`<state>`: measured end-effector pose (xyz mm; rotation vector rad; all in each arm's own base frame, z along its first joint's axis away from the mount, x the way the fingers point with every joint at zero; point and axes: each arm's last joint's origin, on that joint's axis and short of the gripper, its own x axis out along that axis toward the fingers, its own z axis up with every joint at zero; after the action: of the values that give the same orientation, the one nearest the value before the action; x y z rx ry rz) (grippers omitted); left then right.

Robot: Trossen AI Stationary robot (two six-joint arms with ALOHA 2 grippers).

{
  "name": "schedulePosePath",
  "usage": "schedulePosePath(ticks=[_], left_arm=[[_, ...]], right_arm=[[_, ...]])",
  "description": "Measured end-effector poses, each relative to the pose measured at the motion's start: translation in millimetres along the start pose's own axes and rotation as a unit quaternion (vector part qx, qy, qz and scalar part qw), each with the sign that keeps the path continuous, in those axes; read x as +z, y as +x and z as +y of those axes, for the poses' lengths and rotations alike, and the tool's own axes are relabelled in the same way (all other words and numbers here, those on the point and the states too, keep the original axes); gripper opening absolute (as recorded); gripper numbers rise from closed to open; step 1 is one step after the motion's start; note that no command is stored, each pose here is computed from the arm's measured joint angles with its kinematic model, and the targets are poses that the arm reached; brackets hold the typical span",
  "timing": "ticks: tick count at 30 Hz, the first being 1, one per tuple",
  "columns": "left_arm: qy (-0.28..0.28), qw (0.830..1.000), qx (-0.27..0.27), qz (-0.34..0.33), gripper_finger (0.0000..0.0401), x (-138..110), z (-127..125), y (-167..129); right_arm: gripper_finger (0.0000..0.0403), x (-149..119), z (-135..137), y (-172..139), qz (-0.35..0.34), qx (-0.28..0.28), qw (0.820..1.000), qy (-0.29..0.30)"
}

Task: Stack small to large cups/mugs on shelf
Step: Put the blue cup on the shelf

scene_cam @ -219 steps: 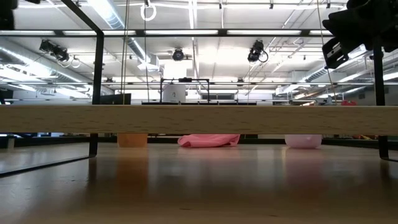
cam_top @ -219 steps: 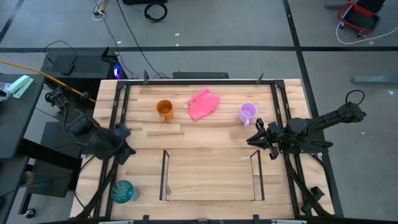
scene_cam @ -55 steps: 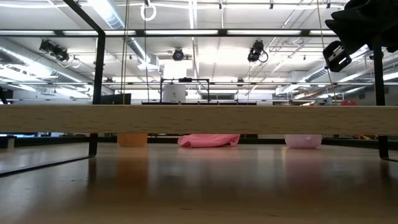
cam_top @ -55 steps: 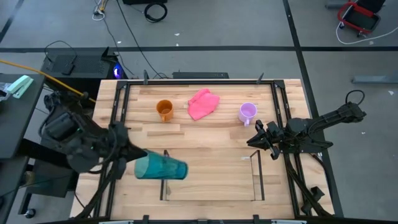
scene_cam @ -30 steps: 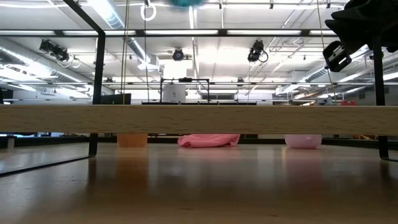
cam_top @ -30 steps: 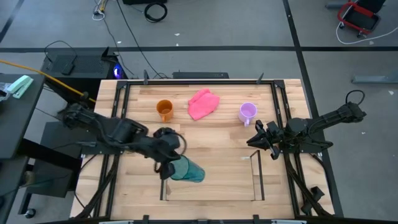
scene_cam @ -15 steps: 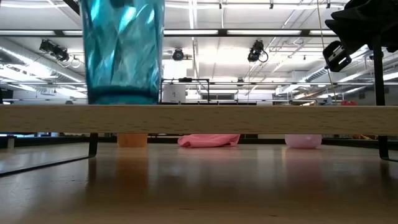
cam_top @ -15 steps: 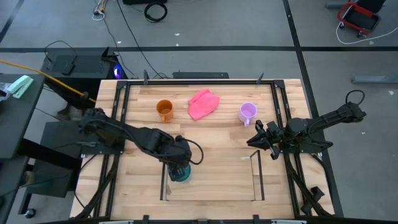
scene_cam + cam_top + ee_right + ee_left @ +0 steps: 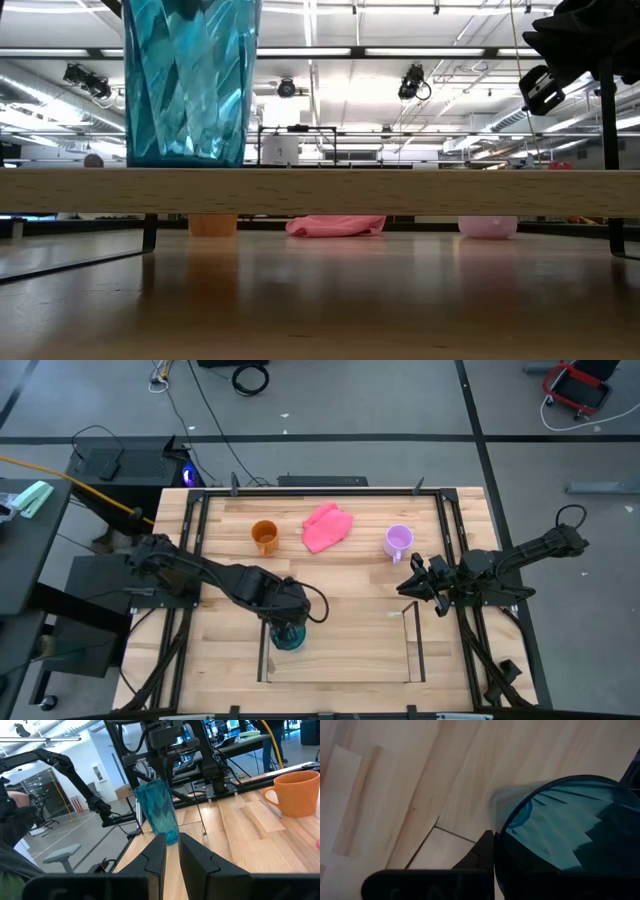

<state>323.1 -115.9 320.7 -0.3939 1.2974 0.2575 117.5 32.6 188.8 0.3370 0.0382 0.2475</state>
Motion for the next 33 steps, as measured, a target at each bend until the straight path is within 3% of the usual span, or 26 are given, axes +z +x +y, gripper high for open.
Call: schedulePosePath(ticks=[6, 23, 33], left_arm=[[0.018, 0.999, -0.019, -0.020, 0.0012, 2, -6, 0], [0.030, 1.000, -0.007, -0.005, 0.0013, 4, -10, 12], [0.039, 0.999, -0.027, -0.023, 0.0021, 8, -13, -2]], right_arm=[[0.0058, 0, 0, 0, 0.000, 0.000, 1.000, 0.000], [0.0058, -2, -1, 1, 0.008, -0.003, 1.000, 0.000], [0.0058, -3, -1, 2, 0.013, -0.005, 1.000, 0.000]])
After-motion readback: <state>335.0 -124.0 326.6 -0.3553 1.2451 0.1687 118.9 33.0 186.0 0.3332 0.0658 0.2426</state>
